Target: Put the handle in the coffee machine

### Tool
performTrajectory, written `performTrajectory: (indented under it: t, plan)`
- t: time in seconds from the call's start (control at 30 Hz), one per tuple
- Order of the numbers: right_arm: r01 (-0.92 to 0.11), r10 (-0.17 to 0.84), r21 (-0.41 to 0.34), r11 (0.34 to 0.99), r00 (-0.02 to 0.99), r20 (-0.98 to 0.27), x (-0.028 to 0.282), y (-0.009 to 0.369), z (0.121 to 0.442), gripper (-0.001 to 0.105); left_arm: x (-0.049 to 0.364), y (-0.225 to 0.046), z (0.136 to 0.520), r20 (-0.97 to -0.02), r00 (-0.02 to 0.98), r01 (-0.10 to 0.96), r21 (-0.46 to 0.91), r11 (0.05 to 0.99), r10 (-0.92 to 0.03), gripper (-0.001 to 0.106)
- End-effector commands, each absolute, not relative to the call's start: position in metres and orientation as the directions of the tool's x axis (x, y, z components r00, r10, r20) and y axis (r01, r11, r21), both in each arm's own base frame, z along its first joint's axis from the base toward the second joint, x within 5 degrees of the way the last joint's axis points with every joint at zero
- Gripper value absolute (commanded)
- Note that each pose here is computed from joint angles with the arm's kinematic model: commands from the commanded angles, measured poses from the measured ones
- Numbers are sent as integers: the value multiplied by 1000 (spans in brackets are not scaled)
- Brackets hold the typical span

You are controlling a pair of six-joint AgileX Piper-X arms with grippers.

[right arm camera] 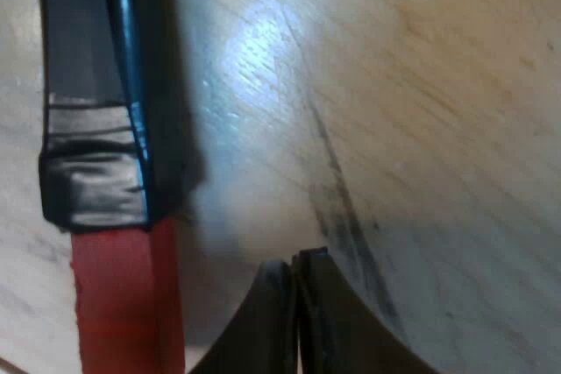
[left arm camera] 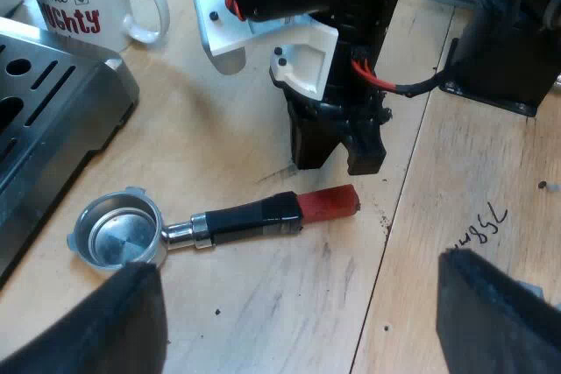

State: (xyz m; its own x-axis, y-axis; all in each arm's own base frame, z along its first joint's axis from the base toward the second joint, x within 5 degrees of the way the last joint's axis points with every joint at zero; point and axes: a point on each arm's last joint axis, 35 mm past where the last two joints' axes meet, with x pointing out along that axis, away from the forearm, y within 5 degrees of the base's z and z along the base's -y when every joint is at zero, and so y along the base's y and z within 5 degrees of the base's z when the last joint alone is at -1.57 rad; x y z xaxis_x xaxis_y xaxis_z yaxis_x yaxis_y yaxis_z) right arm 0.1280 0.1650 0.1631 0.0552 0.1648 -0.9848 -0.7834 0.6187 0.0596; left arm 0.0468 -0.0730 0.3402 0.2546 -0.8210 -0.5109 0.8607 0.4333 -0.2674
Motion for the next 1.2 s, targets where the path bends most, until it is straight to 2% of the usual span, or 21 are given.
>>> performTrajectory:
  t: [0.03,0.27,0.43,0.5,0.57,0.7,0.83,1.0,1.2]
  plan:
    - [-787,161,65,614,44,-986,128,166,158,0,46,-73,344,-495,251,865,-271,423,-832,67]
    - [-784,101,66,618,-4,-995,130,168,142,0,46,-73,344,-495,251,865,-271,423,-832,67]
    - [-783,94,66,619,-10,-996,130,168,140,0,46,-73,344,-495,251,865,-271,423,-832,67]
    - [-765,94,68,641,-10,-996,130,168,140,0,46,-73,344,-495,251,865,-271,423,-832,67]
    - [-758,99,77,648,-16,-995,130,168,140,0,46,-73,344,-495,251,865,-271,423,-832,67]
    - [-723,157,173,669,-91,-984,127,170,140,0,46,-73,344,-495,251,865,-271,423,-832,67]
    - [-694,173,201,691,-111,-979,126,171,140,0,46,-73,344,-499,250,864,-272,424,-830,67]
    - [-636,197,219,740,-106,-975,127,173,140,0,43,-69,336,-571,224,844,-291,450,-789,67]
    - [-678,216,227,699,-102,-971,117,185,141,0,41,-66,332,-606,217,833,-293,468,-765,67]
